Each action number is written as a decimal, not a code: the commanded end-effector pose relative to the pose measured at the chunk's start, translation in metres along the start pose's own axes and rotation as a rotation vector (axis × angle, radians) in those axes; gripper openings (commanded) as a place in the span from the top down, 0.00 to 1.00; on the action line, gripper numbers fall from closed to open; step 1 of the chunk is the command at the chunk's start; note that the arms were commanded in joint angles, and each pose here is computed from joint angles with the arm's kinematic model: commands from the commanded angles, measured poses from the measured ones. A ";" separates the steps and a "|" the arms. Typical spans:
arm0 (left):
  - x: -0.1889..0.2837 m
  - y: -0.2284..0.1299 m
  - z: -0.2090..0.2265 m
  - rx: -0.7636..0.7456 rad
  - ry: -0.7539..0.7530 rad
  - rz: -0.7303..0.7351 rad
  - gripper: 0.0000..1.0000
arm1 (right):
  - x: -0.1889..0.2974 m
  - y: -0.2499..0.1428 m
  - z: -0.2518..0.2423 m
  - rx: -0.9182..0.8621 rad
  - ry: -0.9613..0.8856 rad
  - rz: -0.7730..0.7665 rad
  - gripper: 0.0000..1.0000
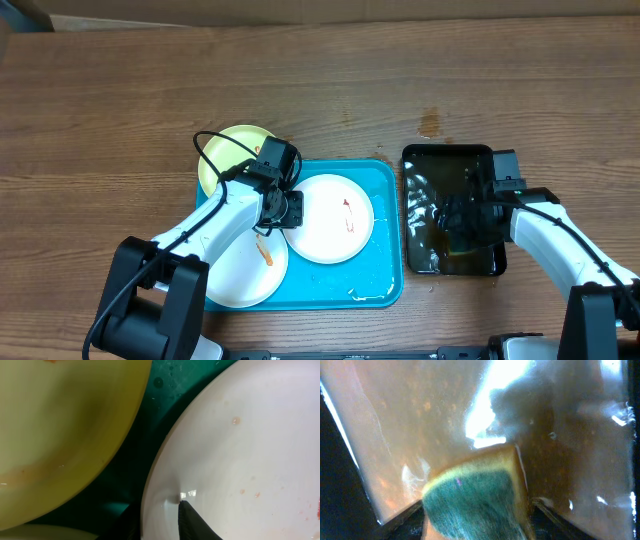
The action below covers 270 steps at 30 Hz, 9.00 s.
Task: Clean dirty plates on tray and stack at the side
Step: 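Dip the held sponge in the black water tray with right gripper, then carry the wet sponge over the pink-rimmed plate with right gripper, then scrub the pink-rimmed plate with the sponge while left gripper holds it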
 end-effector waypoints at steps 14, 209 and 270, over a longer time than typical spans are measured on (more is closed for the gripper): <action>-0.005 -0.005 0.001 -0.003 0.006 0.017 0.72 | 0.004 0.014 0.004 -0.016 0.000 -0.070 0.37; -0.006 -0.001 0.001 0.014 0.008 -0.009 0.94 | -0.019 -0.042 0.186 0.566 -0.017 -0.154 0.45; -0.006 0.000 0.001 0.013 0.008 -0.012 0.96 | -0.062 -0.092 0.174 0.306 0.165 0.054 0.96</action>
Point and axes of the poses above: each gripper's point midway between its finger pads, its own x axis back along the fingers, its own z axis along the line the jaws close on, y = z × x, the point moved 2 cm from there along x, back along the fingers, and after that the axes turned 9 degrees about -x, right-handed, at the moved point
